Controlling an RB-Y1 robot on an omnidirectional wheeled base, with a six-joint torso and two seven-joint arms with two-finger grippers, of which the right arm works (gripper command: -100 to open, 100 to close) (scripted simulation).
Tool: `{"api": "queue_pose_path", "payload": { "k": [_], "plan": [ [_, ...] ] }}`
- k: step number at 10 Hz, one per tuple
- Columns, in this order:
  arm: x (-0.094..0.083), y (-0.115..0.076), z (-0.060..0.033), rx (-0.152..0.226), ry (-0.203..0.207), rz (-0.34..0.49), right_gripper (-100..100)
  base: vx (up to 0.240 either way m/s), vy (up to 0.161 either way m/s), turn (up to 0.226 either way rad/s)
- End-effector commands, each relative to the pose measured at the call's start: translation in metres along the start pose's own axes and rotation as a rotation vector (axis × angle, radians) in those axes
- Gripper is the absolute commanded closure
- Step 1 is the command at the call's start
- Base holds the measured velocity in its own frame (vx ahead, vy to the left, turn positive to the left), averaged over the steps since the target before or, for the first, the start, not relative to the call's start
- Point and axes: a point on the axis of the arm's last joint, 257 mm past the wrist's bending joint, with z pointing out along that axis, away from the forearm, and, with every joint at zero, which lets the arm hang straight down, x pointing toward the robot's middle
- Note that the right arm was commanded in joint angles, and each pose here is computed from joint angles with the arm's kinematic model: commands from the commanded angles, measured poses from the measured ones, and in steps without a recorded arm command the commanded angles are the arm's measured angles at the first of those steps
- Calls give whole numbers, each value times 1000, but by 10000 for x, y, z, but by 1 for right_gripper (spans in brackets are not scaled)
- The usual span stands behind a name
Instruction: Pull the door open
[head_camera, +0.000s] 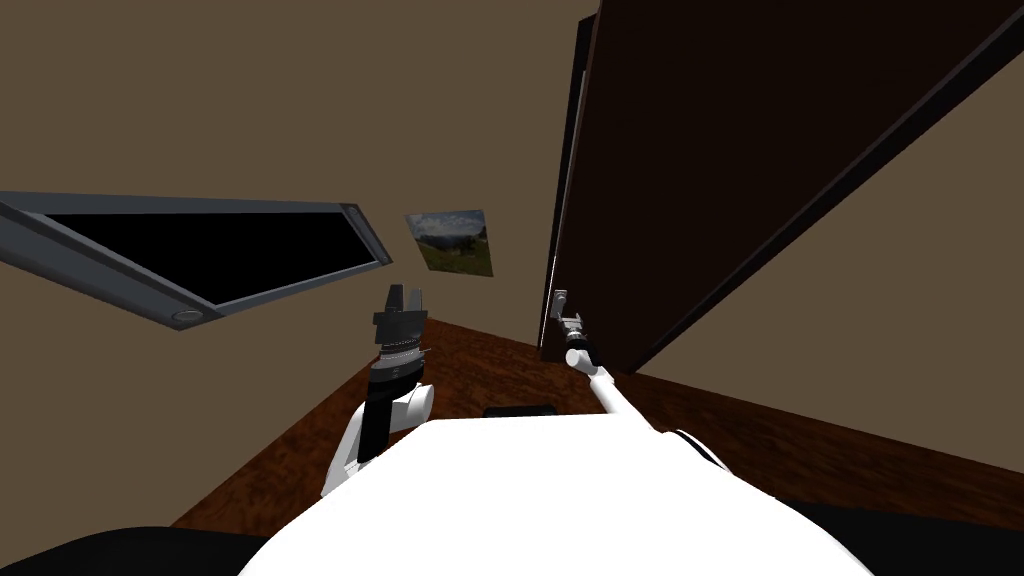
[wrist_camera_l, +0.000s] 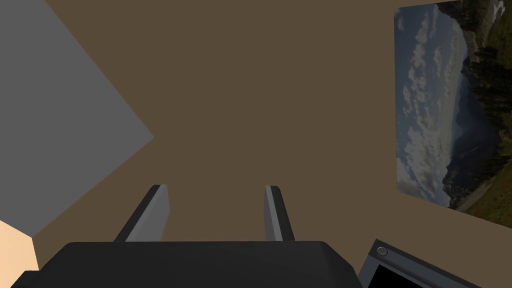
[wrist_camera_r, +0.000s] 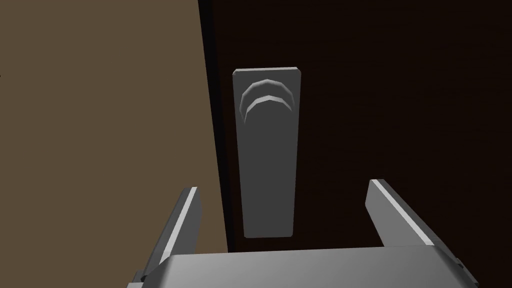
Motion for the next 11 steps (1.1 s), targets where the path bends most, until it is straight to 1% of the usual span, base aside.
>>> {"api": "queue_pose_path", "payload": {
  "k": [1, 2, 4, 7, 8, 9, 11],
  "plan": [
    [-4, 212, -2, -21, 0, 4, -100, 165, 35, 145],
    [-16, 403, -9, -41, -1, 4, -100, 182, 62, 153],
    [-22, 605, -19, -62, -1, 5, -100, 153, 34, 117],
    [-4, 1153, -60, -118, 4, 5, -100, 175, 4, 178],
    [-29, 1054, -59, -106, 1, 2, -100, 93, -12, 37],
    [-29, 1054, -59, -106, 1, 2, 100, -15, 0, -42],
    [-29, 1054, -59, -106, 1, 2, 100, -30, -2, -1]
  ]
}}
